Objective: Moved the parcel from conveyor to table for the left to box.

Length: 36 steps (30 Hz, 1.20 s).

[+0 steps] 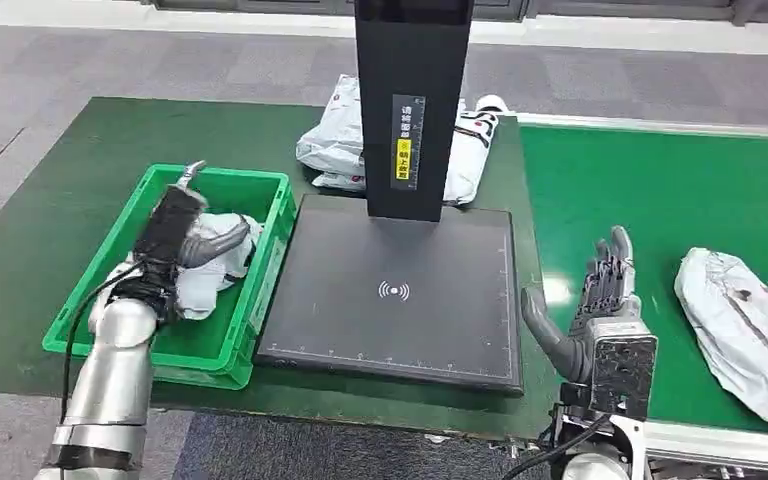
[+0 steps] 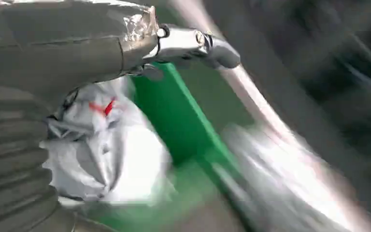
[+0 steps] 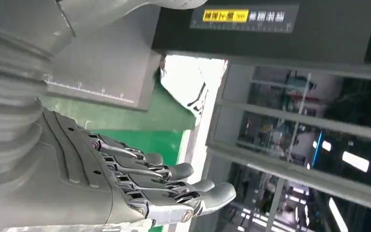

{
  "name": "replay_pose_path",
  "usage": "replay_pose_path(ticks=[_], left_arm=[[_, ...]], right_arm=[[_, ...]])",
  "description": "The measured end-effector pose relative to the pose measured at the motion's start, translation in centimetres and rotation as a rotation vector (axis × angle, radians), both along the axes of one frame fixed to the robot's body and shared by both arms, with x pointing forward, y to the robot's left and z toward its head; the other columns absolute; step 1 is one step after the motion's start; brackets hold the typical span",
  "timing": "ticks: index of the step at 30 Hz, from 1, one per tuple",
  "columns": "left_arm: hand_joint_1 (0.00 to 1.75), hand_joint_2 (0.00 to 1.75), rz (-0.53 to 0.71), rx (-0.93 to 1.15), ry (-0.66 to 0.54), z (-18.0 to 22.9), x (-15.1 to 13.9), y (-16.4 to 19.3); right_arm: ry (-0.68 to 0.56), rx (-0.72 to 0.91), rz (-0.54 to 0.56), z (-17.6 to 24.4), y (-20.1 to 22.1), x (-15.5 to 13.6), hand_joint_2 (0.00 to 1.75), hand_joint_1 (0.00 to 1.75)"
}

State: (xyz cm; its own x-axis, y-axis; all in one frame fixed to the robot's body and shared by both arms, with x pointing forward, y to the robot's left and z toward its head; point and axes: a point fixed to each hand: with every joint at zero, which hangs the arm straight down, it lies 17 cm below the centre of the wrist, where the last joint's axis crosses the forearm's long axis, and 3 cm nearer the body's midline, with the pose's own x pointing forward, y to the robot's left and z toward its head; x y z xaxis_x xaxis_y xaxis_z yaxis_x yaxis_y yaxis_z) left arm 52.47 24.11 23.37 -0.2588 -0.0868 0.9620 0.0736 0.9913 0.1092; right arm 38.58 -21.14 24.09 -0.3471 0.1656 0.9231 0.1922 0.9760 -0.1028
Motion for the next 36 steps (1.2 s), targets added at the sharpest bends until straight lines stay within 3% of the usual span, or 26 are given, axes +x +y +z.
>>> replay_pose_path(ticks=[2,5,24,25,30,36], left_arm=[[0.00,0.00,-0.102,-0.270,-0.024,1.8,-1.3,-0.1],[0.00,0.00,-0.160,-0.455,-0.050,3.1,-2.6,0.5],[0.00,0.00,-0.213,-0.593,-0.099,5.0,-4.6,0.7],[0.00,1.75,-0.218,-0.608,-0.104,5.2,-4.7,0.6],[0.00,1.75,-0.230,-0.612,-0.107,5.5,-5.1,-0.2],[0.00,1.75,-0.252,-0.543,-0.086,4.3,-6.6,-3.4]], right_arm=[[0.003,0.000,0.009,-0.1,0.2,0.0,1.75,0.00],[0.009,0.002,0.013,-0.3,0.2,0.1,1.75,0.00],[0.027,-0.012,0.033,-0.6,0.8,0.7,1.75,0.00],[0.029,-0.013,0.041,-0.6,0.9,0.9,1.75,0.00],[0.109,-0.067,0.049,-2.3,1.4,2.3,1.75,0.00],[0.298,-0.403,-0.152,-6.4,-4.9,7.0,1.75,0.00]])
